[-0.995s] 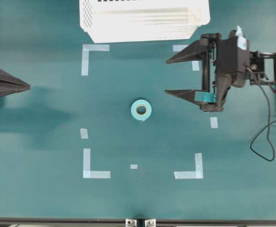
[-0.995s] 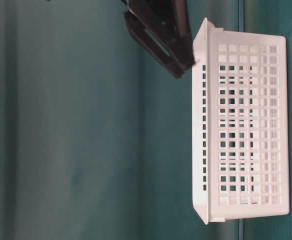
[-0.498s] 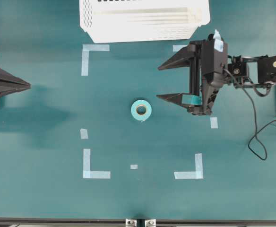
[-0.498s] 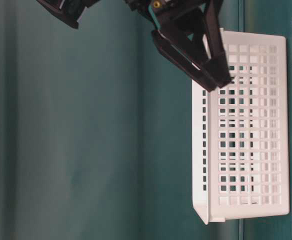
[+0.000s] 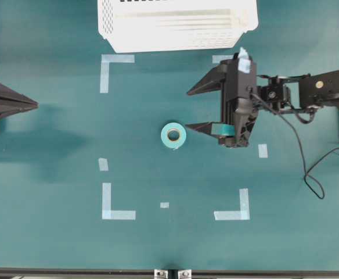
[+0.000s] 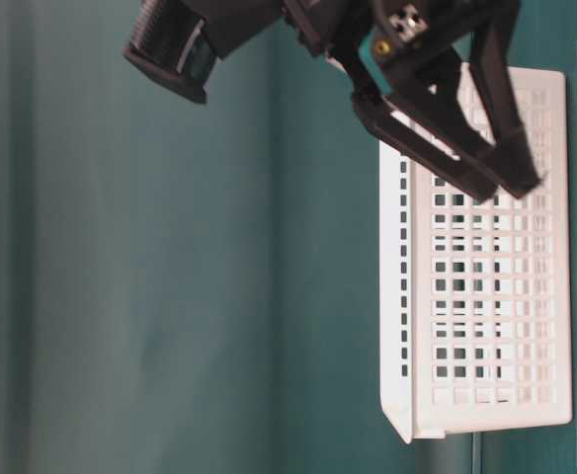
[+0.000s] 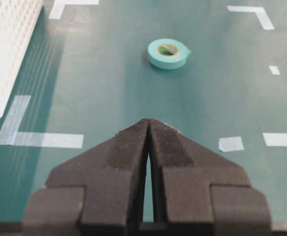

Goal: Put the tape in the middle into the white basket.
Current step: 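Move the open right gripper left toward the light-blue tape roll, then lower the right gripper over the tape roll and close on it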

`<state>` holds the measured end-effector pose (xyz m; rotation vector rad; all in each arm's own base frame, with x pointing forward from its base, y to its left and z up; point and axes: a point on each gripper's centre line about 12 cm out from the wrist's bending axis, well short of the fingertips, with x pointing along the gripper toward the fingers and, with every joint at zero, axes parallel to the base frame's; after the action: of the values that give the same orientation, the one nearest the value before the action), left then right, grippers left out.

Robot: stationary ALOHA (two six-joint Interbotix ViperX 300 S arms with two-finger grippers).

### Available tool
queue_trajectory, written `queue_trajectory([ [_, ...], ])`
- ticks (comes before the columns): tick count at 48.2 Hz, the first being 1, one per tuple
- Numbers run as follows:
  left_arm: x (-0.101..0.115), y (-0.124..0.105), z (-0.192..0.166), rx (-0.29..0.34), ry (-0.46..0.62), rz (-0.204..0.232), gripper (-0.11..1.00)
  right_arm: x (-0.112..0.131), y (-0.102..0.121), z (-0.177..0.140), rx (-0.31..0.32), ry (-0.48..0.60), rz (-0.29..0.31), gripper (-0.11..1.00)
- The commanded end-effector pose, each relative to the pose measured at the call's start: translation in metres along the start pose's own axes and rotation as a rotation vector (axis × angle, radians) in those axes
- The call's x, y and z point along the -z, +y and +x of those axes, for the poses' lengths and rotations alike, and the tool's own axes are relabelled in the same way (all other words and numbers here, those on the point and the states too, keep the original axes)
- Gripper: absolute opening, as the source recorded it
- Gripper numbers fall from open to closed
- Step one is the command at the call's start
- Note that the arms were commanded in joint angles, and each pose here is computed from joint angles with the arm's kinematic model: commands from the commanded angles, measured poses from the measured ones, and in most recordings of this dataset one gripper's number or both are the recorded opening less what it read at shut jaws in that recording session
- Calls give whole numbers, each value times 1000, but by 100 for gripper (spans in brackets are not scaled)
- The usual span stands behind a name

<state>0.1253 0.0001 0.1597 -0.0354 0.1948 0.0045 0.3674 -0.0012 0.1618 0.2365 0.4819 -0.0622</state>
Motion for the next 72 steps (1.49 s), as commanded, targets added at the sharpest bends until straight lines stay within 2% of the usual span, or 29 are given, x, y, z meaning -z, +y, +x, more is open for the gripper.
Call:
queue_trajectory([
  [1, -6, 0, 0, -3, -14, 1, -11, -10, 5, 4, -13, -21, -3, 100],
  [50, -5, 0, 0, -3, -12, 2, -11, 22, 17, 47, -18, 117, -5, 100],
  [60, -5, 0, 0, -3, -12, 1, -11, 25, 20, 49, -22, 125, 26, 100],
  [72, -5, 0, 0, -3, -12, 1, -11, 30, 25, 51, -30, 139, 25, 100],
])
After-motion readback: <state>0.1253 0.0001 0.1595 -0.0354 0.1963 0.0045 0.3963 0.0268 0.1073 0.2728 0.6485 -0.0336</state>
